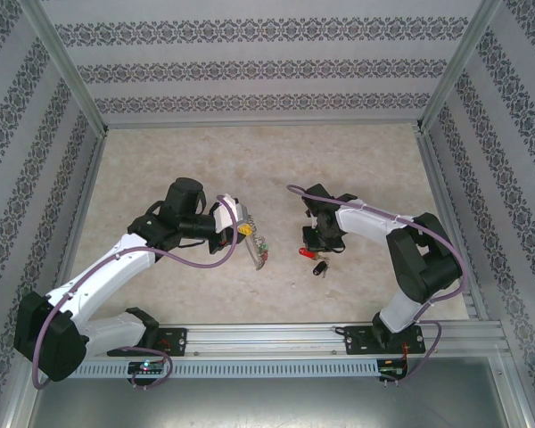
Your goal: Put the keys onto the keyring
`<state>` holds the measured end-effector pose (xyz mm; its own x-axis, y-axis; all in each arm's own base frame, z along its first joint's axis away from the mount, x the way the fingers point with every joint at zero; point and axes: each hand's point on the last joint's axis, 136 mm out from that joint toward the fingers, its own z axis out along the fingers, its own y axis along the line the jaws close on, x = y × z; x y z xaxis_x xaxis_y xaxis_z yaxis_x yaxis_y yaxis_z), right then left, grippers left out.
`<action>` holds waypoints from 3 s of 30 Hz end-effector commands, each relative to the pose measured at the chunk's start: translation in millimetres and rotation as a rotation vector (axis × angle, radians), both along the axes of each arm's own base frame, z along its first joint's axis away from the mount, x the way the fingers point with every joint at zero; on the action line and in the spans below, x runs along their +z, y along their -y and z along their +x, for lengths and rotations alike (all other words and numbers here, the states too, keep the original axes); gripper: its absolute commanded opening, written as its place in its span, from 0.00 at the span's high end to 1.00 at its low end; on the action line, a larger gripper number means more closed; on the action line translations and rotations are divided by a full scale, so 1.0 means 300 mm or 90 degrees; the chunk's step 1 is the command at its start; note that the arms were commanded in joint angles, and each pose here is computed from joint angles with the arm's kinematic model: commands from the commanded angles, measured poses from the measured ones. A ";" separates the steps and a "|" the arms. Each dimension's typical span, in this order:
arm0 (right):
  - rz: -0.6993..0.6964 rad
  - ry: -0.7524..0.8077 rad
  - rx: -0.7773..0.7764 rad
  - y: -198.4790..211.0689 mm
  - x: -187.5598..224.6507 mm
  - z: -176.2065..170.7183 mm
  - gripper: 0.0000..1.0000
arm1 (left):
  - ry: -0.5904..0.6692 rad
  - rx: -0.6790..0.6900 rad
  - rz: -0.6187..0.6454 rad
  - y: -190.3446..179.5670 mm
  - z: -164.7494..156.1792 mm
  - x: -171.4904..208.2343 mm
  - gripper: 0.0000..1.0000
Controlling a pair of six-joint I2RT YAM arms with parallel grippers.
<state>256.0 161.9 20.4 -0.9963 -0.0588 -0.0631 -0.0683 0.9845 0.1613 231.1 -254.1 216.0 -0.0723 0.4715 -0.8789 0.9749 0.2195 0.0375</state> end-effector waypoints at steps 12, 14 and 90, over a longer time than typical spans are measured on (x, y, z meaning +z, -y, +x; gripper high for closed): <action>-0.018 0.003 0.022 0.001 0.019 -0.003 0.93 | 0.034 -0.010 -0.014 0.010 -0.005 0.064 1.00; -0.013 0.017 0.021 0.000 0.036 0.001 0.97 | 0.036 -0.010 -0.013 0.010 -0.006 0.065 1.00; 0.111 0.055 0.214 -0.259 0.004 -0.005 0.87 | 0.097 0.058 0.004 -0.055 0.000 0.081 1.00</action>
<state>254.4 242.8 22.1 -0.9141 -0.3548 -0.1962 -0.4020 0.8561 0.3250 233.1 -234.6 229.1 -0.0257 0.4900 -0.8713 0.9358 0.3185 0.1515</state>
